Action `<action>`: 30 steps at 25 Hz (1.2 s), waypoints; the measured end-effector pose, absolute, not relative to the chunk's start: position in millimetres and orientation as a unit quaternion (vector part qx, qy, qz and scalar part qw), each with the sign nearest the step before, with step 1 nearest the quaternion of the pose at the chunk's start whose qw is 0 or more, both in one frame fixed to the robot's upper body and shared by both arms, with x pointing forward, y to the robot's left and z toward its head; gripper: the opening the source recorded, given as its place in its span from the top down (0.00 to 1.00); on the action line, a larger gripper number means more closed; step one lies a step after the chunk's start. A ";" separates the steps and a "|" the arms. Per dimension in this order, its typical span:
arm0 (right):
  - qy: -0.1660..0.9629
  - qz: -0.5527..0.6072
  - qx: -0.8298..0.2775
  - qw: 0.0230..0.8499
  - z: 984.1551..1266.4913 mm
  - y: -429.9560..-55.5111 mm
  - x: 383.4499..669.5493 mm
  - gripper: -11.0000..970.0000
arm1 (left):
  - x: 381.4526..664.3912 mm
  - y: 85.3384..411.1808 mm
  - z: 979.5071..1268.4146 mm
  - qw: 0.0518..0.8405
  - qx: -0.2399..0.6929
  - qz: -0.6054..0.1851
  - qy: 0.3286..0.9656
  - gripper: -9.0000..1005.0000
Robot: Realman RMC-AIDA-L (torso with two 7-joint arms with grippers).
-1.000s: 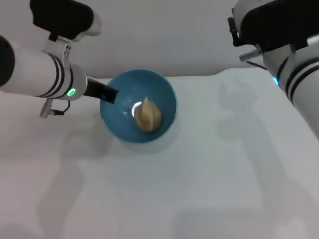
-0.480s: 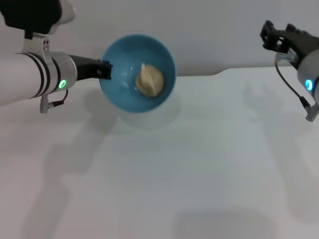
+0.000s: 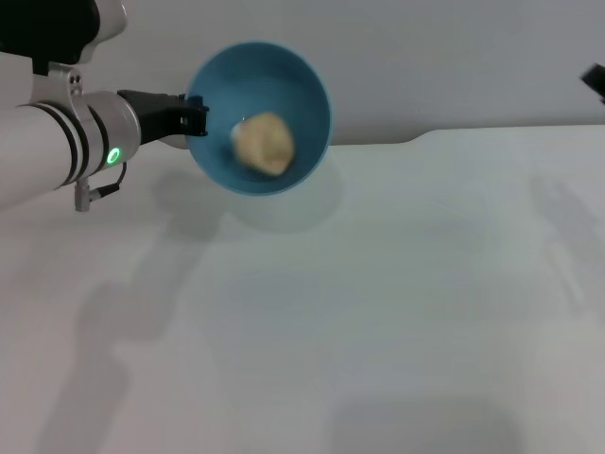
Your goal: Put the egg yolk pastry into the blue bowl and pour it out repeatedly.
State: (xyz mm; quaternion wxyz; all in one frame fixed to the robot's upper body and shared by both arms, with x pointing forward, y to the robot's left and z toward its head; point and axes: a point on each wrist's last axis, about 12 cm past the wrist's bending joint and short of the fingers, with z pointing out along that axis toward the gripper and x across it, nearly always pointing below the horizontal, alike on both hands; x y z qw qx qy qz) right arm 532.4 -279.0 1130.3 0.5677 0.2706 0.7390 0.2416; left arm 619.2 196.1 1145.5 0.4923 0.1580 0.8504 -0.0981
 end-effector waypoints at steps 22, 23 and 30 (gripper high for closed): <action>0.716 0.256 0.288 0.582 1115.1 -299.6 522.4 0.58 | 540.1 141.2 1082.4 0.679 0.238 -0.144 0.679 0.99; 0.716 0.255 0.288 0.583 1115.3 -300.2 522.3 0.58 | 538.0 137.4 1080.8 0.681 0.245 -0.148 0.674 0.99; 0.711 0.258 0.286 0.589 1114.6 -302.6 519.3 0.58 | 522.9 119.2 1069.0 0.705 0.299 -0.171 0.620 0.99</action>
